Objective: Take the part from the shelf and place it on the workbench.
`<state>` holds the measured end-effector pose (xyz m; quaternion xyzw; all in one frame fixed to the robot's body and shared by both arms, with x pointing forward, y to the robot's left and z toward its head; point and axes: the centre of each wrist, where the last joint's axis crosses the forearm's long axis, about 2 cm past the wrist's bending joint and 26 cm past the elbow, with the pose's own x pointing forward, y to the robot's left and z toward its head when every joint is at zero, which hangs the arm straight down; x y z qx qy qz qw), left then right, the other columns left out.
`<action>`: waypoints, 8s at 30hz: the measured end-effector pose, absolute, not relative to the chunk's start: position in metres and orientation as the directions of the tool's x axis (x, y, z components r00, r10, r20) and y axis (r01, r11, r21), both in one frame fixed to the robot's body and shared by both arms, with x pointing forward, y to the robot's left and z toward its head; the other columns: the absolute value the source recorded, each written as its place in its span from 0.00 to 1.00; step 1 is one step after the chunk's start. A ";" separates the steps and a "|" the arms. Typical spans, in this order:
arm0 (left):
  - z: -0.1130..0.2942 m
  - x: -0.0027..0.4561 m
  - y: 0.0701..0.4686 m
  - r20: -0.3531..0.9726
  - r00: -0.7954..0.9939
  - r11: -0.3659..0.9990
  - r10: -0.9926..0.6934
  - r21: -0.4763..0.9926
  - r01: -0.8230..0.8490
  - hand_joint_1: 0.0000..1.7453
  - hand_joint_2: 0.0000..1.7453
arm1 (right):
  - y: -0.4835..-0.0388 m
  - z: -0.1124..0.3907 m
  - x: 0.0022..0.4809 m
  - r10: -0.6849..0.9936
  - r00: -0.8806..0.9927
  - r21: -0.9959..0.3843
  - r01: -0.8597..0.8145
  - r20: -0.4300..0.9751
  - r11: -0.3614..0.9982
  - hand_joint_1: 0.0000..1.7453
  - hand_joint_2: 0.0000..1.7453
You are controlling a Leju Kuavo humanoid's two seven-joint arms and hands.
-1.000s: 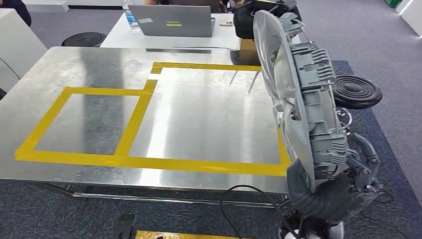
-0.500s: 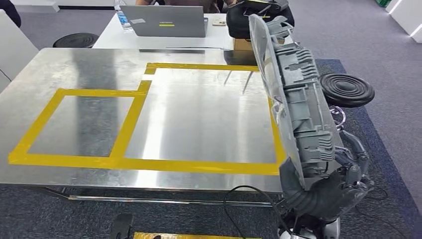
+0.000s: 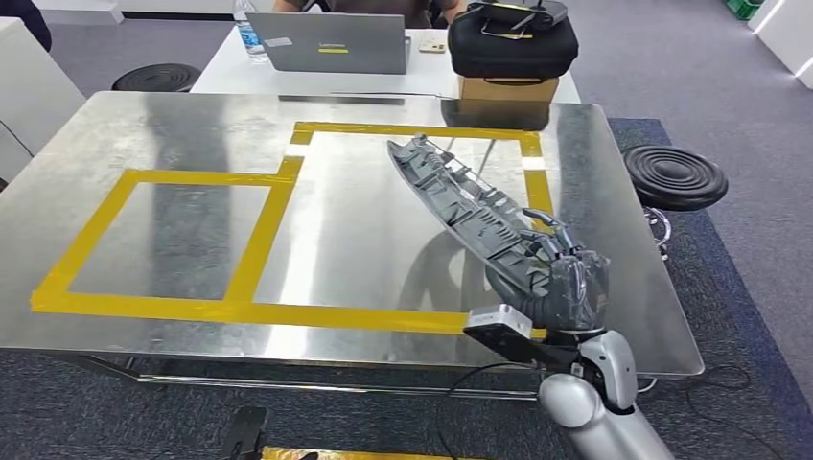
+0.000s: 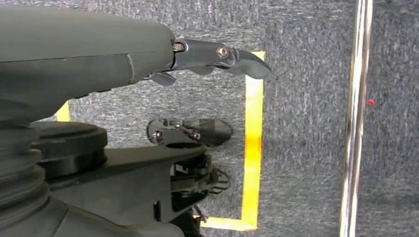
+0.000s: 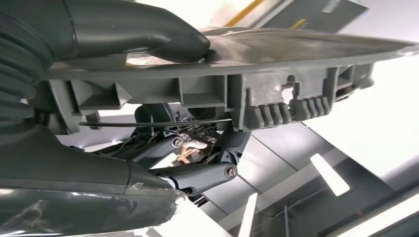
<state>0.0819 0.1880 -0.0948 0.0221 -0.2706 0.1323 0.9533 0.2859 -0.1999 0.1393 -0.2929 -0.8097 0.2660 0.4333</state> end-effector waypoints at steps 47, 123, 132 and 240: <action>-0.081 0.123 0.170 0.525 0.851 0.999 -0.010 -0.033 0.032 0.00 1.00 | -0.086 0.132 0.380 0.809 -0.382 -0.871 -0.392 0.447 0.296 1.00 1.00; -0.082 0.123 0.169 0.491 0.869 0.986 0.058 -0.162 0.025 0.00 1.00 | -0.118 0.115 0.388 0.951 0.032 -0.811 -0.532 -0.307 -0.244 1.00 1.00; -0.082 0.122 0.170 0.492 0.869 0.989 0.046 -0.147 0.031 0.00 1.00 | -0.117 0.113 0.386 0.967 -0.041 -0.830 -0.505 -0.253 -0.239 0.25 0.25; -0.100 0.065 0.198 0.382 0.778 0.866 0.499 -0.175 -0.469 0.00 1.00 | -0.147 0.228 0.188 0.355 -0.849 -0.034 0.373 0.392 0.927 0.00 0.00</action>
